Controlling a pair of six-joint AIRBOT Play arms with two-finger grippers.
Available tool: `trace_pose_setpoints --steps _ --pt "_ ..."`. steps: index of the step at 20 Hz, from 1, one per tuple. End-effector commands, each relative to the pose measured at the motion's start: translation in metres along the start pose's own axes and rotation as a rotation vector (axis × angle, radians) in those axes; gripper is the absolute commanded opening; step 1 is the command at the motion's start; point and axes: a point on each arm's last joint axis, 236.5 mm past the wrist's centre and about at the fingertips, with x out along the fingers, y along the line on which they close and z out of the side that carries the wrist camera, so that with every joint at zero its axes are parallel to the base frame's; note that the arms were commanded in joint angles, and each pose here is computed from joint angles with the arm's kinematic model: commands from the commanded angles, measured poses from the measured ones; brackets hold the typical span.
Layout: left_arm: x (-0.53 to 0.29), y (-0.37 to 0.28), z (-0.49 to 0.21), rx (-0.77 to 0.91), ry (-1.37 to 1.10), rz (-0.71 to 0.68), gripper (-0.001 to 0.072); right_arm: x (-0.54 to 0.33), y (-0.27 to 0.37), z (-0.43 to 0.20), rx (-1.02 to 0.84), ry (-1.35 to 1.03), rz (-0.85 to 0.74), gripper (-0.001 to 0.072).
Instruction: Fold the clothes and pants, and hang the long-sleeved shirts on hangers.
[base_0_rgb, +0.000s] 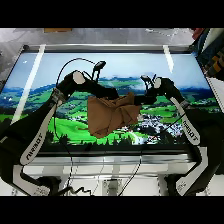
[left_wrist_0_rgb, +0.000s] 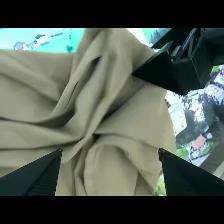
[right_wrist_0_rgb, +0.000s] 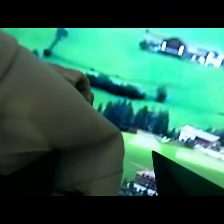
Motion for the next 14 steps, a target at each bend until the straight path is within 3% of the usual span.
trace_pose_setpoints --steps 1,3,4,8,14 --pt "0.0 -0.002 -0.006 0.0 0.026 -0.008 0.0709 -0.004 0.029 -0.01 0.06 0.049 0.24 0.0617" --pt "-0.001 -0.003 -0.01 0.0 0.044 -0.013 0.0709 -0.012 0.038 0.0 0.114 0.014 0.365 0.0549" --pt "-0.001 -0.003 -0.011 0.0 0.049 -0.014 0.0709 -0.012 0.033 -0.001 0.13 0.015 0.371 0.0549" --pt "-0.001 -0.003 -0.011 0.0 0.048 -0.014 0.0709 -0.002 0.005 -0.001 0.108 0.008 0.263 0.0554" --pt "-0.001 -0.003 -0.011 0.0 0.049 -0.015 0.0709 0.001 0.002 -0.006 0.186 0.038 0.243 0.0554"
